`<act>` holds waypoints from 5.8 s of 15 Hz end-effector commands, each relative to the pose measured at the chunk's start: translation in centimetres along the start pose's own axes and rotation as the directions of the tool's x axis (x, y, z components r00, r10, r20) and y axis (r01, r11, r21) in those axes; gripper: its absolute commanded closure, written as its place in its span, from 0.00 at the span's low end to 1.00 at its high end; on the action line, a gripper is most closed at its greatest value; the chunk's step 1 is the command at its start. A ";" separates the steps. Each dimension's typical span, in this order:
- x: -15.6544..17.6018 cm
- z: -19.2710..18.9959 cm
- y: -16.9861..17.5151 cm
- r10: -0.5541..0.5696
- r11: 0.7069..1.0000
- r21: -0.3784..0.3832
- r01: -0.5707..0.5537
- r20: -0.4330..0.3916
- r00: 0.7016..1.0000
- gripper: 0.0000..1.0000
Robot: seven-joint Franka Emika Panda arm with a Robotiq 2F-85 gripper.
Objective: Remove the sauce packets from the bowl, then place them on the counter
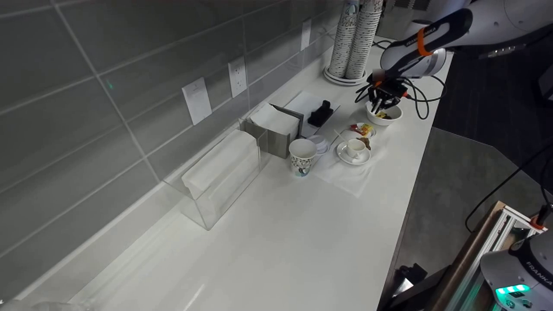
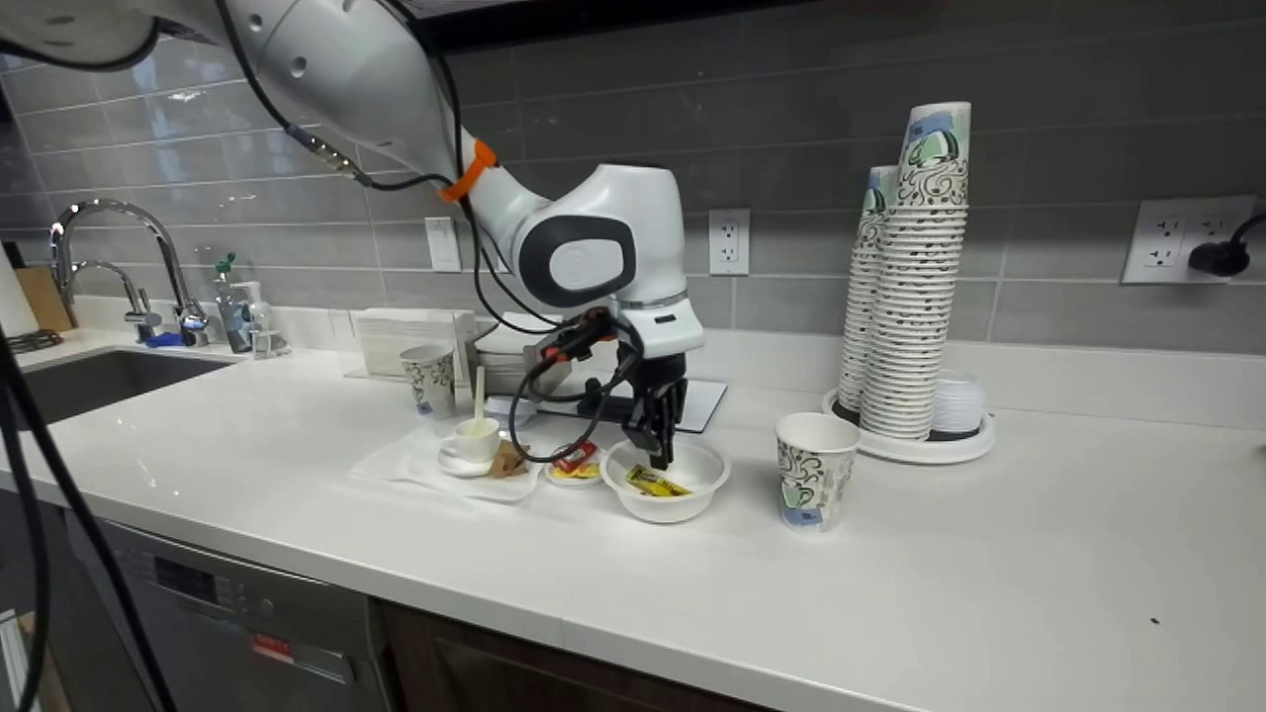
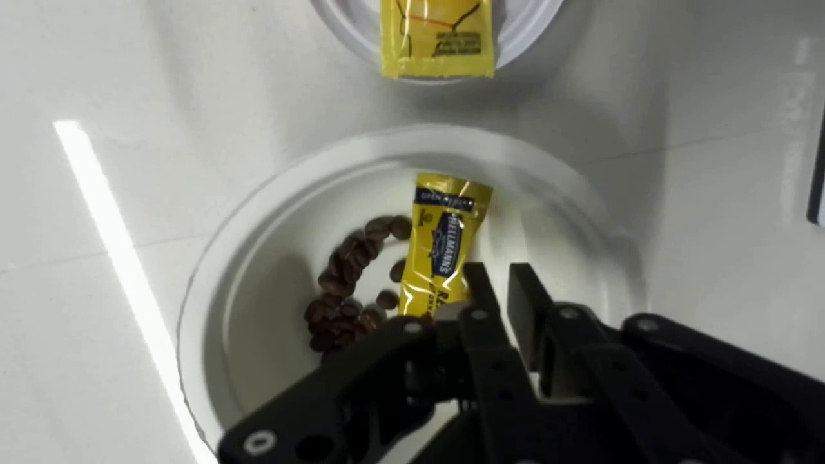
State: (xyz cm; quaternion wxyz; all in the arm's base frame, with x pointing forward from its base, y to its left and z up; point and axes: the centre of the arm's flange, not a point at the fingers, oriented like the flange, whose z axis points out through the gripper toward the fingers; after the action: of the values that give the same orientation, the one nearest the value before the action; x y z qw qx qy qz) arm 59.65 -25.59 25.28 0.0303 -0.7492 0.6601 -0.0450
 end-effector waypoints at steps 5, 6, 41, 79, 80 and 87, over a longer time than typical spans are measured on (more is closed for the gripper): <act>0.6 0.7 -0.7 0.025 0.998 -0.054 -0.019 0.100 0.995 0.92; 0.7 0.7 -0.7 0.026 0.998 -0.061 -0.020 0.104 0.994 0.96; 0.3 -3.6 -0.7 -0.053 0.997 0.054 0.049 0.062 0.997 1.00; -11.1 -3.2 -0.2 -0.535 0.835 0.019 0.549 0.259 0.804 1.00; -11.0 -3.0 -0.1 -0.533 0.836 0.013 0.549 0.253 0.807 1.00; -11.0 -2.5 0.1 -0.540 0.827 -0.023 0.562 0.245 0.805 0.60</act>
State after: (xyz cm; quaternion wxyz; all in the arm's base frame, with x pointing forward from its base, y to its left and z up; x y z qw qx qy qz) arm 58.15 -14.98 27.20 0.0738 -0.9086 0.4050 0.0701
